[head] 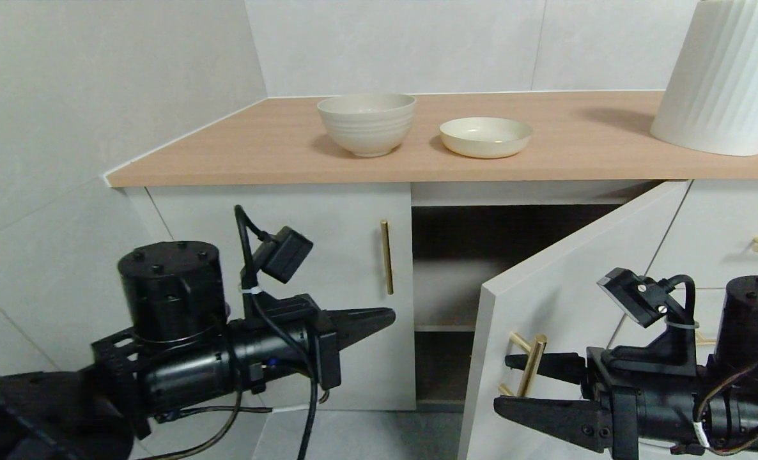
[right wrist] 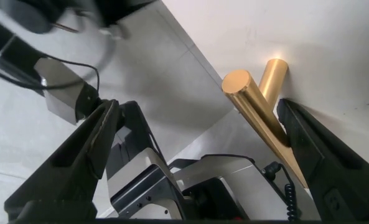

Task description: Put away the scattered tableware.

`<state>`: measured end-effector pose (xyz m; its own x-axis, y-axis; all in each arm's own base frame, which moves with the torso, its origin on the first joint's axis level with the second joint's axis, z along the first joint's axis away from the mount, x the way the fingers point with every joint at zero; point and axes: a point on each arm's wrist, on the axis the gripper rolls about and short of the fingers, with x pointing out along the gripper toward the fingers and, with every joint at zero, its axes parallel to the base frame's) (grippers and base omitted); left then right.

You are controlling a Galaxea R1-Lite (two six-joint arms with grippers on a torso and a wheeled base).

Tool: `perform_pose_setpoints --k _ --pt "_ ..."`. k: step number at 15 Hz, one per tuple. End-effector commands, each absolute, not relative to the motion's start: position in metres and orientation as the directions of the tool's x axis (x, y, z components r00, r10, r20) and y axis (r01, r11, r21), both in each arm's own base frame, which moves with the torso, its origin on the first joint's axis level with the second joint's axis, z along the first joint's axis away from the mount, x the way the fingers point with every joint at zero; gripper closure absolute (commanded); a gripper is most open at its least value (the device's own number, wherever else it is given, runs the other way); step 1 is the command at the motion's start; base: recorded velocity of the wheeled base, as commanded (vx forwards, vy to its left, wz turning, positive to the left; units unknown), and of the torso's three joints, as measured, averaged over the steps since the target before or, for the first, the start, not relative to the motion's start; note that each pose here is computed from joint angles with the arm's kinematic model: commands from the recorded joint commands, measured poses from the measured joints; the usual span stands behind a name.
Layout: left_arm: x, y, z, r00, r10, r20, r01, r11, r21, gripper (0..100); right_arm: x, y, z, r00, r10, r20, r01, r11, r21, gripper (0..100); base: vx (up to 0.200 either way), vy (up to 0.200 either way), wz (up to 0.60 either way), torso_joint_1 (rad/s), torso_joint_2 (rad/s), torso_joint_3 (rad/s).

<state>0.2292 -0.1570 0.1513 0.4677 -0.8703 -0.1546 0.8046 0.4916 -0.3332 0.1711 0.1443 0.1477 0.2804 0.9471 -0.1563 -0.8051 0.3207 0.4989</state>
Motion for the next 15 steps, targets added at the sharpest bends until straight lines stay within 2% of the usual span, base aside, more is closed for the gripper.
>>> perform_pose_setpoints --k 1,4,7,10,13,15 --pt "0.25 -0.2 0.109 0.423 -0.89 -0.171 0.824 0.456 -0.335 100 0.17 0.143 0.15 0.288 0.946 -0.15 -0.807 0.324 0.493 0 0.0 0.0 0.0 0.0 0.0 0.0" --pt "0.253 -0.24 0.085 0.397 -0.899 -0.187 0.837 0.438 -0.329 100 0.171 0.143 0.15 0.303 0.941 -0.148 -0.805 0.336 0.489 0 0.0 0.0 0.0 0.0 0.0 0.0" --pt "0.263 -0.263 0.087 0.422 -0.899 -0.116 0.849 0.437 -0.296 100 0.171 0.142 0.151 0.306 0.941 -0.147 -0.805 0.338 0.488 0 0.0 0.0 0.0 0.0 0.0 0.0" --pt "0.259 -0.271 0.09 0.422 -0.903 -0.079 0.859 0.427 -0.283 100 0.174 0.139 0.149 0.331 0.931 -0.153 -0.809 0.364 0.461 0 0.0 0.0 0.0 0.0 0.0 0.0" --pt "0.257 -0.27 0.094 0.422 -0.905 -0.053 0.865 0.42 -0.274 100 0.174 0.127 0.136 0.431 0.878 -0.21 -0.776 0.479 0.41 0 0.0 0.0 0.0 0.0 0.0 0.0" --pt "0.257 -0.27 0.094 0.421 -0.906 -0.053 0.866 0.419 -0.274 100 0.166 0.115 0.138 0.483 0.853 -0.2 -0.762 0.521 0.383 0 0.0 0.0 0.0 0.0 0.0 0.0"
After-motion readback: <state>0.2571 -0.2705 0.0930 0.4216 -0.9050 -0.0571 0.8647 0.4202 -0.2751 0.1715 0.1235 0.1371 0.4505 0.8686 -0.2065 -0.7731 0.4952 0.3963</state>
